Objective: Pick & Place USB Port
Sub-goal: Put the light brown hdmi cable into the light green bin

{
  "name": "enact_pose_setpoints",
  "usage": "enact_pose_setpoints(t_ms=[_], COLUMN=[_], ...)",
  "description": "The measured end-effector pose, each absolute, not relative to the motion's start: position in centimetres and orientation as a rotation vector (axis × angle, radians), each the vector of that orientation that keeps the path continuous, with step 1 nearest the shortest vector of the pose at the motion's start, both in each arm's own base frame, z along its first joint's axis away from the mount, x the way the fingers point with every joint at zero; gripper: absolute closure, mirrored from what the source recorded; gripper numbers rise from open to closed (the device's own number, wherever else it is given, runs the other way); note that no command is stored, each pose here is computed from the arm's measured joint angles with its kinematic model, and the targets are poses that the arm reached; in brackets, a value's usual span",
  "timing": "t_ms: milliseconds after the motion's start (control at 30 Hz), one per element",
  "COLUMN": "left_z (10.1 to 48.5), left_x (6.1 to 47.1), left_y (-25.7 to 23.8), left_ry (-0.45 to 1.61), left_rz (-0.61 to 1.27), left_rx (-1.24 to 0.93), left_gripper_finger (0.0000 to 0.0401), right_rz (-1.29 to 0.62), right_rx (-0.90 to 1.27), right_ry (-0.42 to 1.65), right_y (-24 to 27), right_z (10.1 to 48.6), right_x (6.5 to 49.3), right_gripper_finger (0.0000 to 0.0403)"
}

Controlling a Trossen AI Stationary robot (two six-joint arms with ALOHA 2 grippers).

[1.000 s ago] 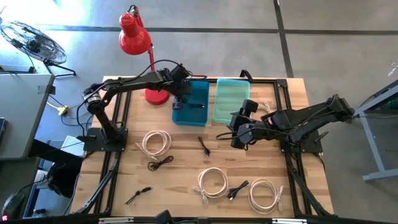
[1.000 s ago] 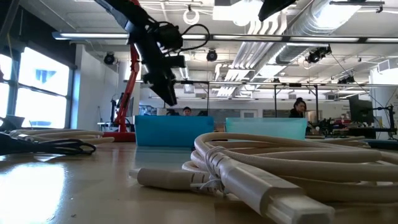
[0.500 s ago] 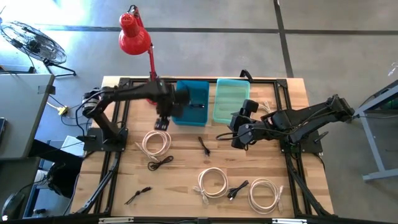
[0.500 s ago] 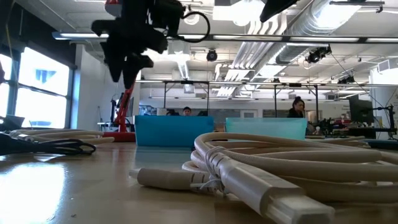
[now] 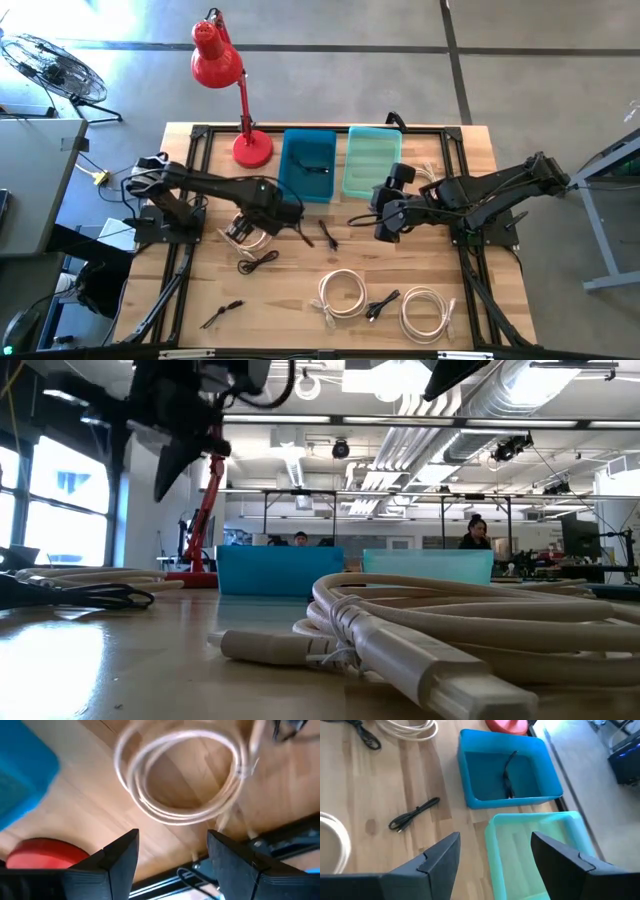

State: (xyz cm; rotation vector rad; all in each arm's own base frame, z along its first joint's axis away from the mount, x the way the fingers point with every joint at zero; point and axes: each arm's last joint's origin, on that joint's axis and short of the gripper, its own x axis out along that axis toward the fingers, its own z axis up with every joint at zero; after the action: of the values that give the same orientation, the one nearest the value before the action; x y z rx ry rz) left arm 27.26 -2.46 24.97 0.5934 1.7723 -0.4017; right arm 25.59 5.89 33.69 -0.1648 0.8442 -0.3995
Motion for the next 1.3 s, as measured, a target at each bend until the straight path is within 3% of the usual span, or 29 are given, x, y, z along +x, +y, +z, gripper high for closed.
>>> enact_pose_setpoints(t_ms=[233,500,1000,1100,1233,1300], left_z=[21.1,17.6,14.5,14.2,14.1,14.1], left_x=[25.6,25.2,24.5,24.3,24.2,24.2], left_y=[-0.7,1.0,1.0,1.1,1.3,1.3], left_ry=[1.904,1.834,1.756,1.76,1.764,1.766], left_rz=[-0.27,-0.139,-0.098,-0.042,0.005,0.016], left_rx=[0.529,0.266,0.243,0.271,0.308,0.32], left_gripper_finger=[0.0171,0.0171,0.0176,0.0213,0.0341,0.038], right_rz=[-0.378,-0.378,-0.363,-0.362,-0.362,-0.362], right_rx=[-0.132,-0.131,-0.123,-0.123,-0.123,-0.123], right_ry=[0.851,0.85,0.856,0.856,0.856,0.856], right_y=[6.0,6.0,6.1,6.1,6.1,6.1], right_z=[33.7,33.7,33.6,33.6,33.6,33.6], right_x=[25.6,25.6,25.7,25.7,25.7,25.7], right_gripper_finger=[0.0167,0.0167,0.0167,0.0167,0.0167,0.0167])
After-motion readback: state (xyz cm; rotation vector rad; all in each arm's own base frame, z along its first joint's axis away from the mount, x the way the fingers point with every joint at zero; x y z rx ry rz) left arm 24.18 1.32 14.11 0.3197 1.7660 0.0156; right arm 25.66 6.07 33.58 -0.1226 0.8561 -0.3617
